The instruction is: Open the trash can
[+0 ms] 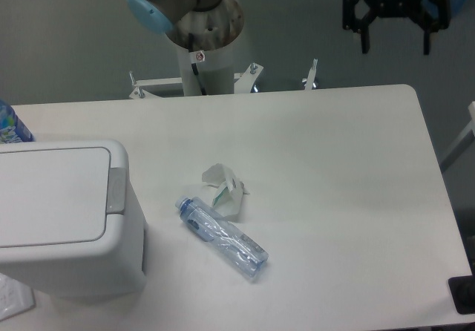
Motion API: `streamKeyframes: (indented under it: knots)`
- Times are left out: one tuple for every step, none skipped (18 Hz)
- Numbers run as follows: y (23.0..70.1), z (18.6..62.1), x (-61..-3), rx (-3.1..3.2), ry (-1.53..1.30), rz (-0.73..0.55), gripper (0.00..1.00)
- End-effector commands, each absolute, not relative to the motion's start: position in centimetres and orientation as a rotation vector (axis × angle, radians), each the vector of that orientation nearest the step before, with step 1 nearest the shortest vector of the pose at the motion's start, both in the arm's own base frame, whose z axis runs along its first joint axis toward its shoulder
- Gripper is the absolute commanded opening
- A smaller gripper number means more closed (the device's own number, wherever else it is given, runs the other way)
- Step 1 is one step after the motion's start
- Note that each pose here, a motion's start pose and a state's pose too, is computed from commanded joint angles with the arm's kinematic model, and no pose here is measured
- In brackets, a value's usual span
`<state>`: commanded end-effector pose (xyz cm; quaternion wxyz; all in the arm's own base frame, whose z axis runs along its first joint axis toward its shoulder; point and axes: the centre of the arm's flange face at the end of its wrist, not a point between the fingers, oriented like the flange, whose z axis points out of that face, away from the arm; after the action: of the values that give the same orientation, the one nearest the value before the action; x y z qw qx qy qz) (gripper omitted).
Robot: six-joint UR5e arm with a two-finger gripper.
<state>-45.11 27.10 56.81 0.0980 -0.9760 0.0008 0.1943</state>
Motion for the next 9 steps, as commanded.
streamKeyframes:
  knots:
    - [27.11,56.81,-45.11,-2.889,0.002,0.575,1.0]
    - [27.07,56.89,-45.06,-2.889,0.002,0.578,1.0]
    - [27.14,56.89,-45.01,-2.889,0.002,0.577,1.0]
    - [27.16,56.89,-45.01,-2.887,0.002,0.576,1.0]
    - [27.24,56.89,-44.96,-2.886,0.005,0.575,1.0]
    - [27.31,56.89,-44.92,-2.885,0.005,0.575,1.0]
    - [27.31,56.89,-44.92,-2.885,0.005,0.575,1.0]
    - [27.32,56.89,-44.92,-2.884,0.006,0.574,1.0]
    - [27.41,56.89,-44.87,-2.882,0.008,0.573,1.0]
